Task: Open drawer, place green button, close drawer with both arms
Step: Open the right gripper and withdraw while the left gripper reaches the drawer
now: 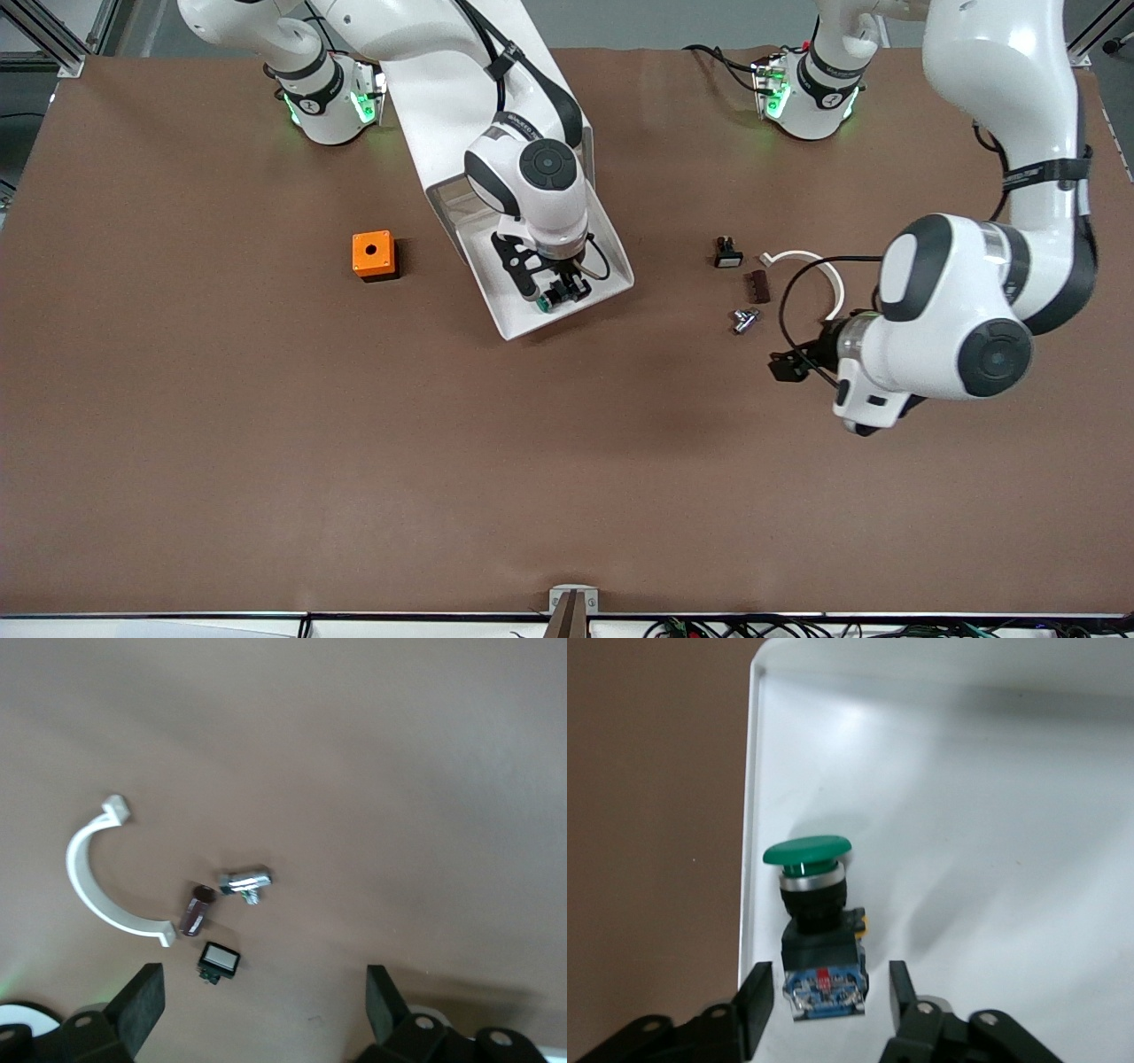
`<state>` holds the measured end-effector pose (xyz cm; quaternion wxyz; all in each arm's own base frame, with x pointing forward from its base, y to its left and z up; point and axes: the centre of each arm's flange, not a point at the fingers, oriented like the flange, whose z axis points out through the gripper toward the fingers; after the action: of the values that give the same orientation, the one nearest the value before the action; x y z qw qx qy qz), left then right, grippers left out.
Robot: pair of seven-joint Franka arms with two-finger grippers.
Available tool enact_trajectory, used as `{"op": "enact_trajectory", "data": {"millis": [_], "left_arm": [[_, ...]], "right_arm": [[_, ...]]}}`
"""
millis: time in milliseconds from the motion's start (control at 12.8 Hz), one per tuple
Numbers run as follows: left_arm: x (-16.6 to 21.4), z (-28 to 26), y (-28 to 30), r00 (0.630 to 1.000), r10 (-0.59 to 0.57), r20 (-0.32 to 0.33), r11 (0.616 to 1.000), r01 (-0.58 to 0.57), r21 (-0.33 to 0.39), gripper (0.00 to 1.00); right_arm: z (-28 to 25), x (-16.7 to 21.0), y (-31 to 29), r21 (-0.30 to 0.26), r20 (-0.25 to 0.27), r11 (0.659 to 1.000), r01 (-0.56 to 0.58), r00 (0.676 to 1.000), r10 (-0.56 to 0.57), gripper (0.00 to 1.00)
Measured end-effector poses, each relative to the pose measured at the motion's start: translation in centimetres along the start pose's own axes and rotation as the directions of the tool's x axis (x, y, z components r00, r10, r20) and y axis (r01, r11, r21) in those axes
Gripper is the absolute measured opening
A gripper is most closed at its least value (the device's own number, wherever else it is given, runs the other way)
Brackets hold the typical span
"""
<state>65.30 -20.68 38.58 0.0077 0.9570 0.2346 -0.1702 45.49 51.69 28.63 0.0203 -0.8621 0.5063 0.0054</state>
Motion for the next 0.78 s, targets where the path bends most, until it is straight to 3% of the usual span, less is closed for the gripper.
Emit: {"op": "enact_trajectory", "data": {"millis": [234, 391, 469, 625, 781], "left_arm": [[-3.5, 5.6, 5.8, 0.994, 0.092, -0.056, 0.996, -0.093, -0.014, 1.00], [-6.0, 10.1, 9.5, 0.986, 0.154, -0.070, 0.988, -0.156, -0.022, 1.00], [-7.2, 12.4, 11.2, 0.982, 0.174, -0.070, 0.984, -0.176, -0.031, 1.00], [-8.9, 16.2, 13.9, 0.983, 0.179, -0.044, 0.980, -0.182, -0.079, 1.00], [-10.3, 19.2, 15.4, 0.984, 0.178, -0.001, 0.979, -0.177, -0.102, 1.00]], "right_arm": [[-2.0, 0.5, -0.9, -0.022, -0.023, 0.998, 0.058, 0.998, -0.058, 1.00], [-4.5, 2.8, -2.0, -0.079, -0.037, 0.973, 0.216, 0.975, -0.219, 1.00], [-6.0, 4.6, -2.3, -0.113, -0.030, 0.938, 0.329, 0.942, -0.334, 1.00], [-9.7, 9.6, -2.6, -0.160, 0.000, 0.834, 0.528, 0.845, -0.535, 1.00], [-14.3, 16.6, -2.5, -0.163, 0.032, 0.732, 0.661, 0.745, -0.666, 1.00]]}}
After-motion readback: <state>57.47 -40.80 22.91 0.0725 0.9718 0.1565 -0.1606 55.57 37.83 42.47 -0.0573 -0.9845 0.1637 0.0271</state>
